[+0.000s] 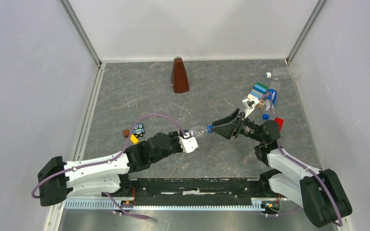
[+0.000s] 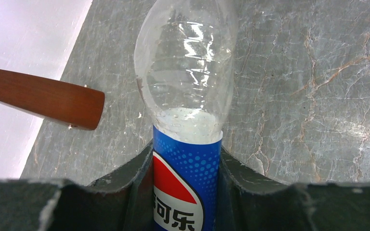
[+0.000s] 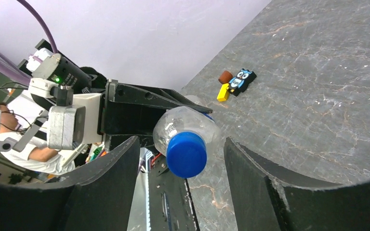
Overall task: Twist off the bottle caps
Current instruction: Unscrew the bottle cap from the plastic bottle.
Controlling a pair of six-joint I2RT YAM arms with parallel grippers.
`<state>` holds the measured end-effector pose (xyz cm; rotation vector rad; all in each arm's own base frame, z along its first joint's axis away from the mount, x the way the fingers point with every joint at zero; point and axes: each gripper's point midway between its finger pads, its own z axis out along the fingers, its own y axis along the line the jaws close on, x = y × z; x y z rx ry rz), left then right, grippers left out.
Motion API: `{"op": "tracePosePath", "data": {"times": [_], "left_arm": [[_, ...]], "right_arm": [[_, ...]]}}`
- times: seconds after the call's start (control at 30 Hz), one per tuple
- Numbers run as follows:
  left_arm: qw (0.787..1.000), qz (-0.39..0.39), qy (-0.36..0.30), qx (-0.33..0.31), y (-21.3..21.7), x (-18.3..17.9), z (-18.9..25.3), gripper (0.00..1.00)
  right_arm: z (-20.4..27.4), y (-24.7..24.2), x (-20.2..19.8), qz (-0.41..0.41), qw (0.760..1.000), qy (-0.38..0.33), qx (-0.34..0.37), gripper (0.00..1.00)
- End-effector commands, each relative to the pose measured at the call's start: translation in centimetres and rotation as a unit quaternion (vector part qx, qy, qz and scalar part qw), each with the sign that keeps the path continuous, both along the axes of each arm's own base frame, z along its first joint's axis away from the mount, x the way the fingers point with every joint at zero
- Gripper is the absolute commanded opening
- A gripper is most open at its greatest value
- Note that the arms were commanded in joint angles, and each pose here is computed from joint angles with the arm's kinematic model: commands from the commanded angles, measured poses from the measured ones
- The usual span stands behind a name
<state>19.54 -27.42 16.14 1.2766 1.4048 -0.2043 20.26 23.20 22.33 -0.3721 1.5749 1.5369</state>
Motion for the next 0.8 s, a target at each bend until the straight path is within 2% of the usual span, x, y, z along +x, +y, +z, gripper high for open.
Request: {"op": "tracePosePath", "data": {"times": [0.0, 0.23, 0.53, 0.63, 0.77], "left_arm": [[0.999, 0.004, -0.030, -0.020, -0.6, 0.5, 1.7, 0.02], [0.999, 0.005, -0.032, -0.023, -0.7, 0.6, 1.9, 0.02], [0.999, 0.005, -0.029, -0.020, -1.0, 0.7, 1.6, 0.02], [0.999, 0.006, -0.031, -0.019, -1.0, 0.8, 1.7, 0.02], [0.999, 0.007, -0.032, -0.019, -1.1, 0.9, 1.8, 0.02]], "right_arm": [[1.4, 0.0, -0.4, 0.013, 0.999, -0.015, 0.026, 0.68], [0.9, 0.2, -0.5, 0.022, 1.000, -0.009, 0.016, 0.64], [0.5, 0.3, -0.5, 0.028, 0.999, -0.014, 0.002, 0.47], [0.3, 0.4, -0.5, 0.032, 0.999, -0.013, -0.003, 0.52], [0.1, 0.4, -0.5, 0.032, 0.999, -0.016, -0.007, 0.52]]}}
